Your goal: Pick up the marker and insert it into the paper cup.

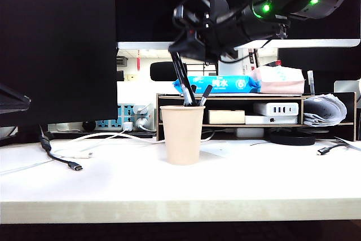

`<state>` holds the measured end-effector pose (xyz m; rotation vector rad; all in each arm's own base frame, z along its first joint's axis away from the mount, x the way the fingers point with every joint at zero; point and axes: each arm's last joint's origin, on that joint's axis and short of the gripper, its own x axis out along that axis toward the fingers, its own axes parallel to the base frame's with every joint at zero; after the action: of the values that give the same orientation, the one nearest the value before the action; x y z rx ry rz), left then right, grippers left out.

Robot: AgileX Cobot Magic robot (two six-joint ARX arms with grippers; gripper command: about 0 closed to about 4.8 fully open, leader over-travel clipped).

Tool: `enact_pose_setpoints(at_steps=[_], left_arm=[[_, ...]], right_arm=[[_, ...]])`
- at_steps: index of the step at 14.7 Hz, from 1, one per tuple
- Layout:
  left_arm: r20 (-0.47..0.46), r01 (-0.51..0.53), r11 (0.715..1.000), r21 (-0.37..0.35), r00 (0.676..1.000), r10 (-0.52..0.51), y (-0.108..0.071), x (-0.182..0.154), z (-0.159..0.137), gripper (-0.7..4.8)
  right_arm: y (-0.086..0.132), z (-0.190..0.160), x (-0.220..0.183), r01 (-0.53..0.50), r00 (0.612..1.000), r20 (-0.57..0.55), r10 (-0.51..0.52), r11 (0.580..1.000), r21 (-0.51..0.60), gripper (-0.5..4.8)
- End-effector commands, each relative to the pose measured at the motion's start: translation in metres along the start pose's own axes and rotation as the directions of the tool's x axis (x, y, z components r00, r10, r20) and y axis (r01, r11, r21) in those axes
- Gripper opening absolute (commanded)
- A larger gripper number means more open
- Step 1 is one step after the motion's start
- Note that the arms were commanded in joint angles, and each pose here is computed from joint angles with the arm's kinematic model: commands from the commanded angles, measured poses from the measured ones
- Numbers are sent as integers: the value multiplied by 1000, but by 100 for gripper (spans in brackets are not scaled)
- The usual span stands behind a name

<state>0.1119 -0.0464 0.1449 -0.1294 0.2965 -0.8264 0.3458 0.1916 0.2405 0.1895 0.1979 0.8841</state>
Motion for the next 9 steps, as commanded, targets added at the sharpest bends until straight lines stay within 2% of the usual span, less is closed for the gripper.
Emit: enact_pose_setpoints(at_steps=[1, 6, 9], left_arm=[[6, 6, 1000, 9, 1000, -6, 0, 0, 1, -5], [6, 6, 1000, 8, 1000, -6, 0, 0, 1, -5], [6, 5, 1000, 9, 1000, -6, 0, 0, 1, -5]], right_arm=[[3, 1, 1, -2, 1000, -7, 1, 998, -66, 41], [-3, -15, 8, -7, 999, -50, 4, 999, -52, 41], [1, -29, 17, -21, 996, -89, 18, 999, -39, 41]])
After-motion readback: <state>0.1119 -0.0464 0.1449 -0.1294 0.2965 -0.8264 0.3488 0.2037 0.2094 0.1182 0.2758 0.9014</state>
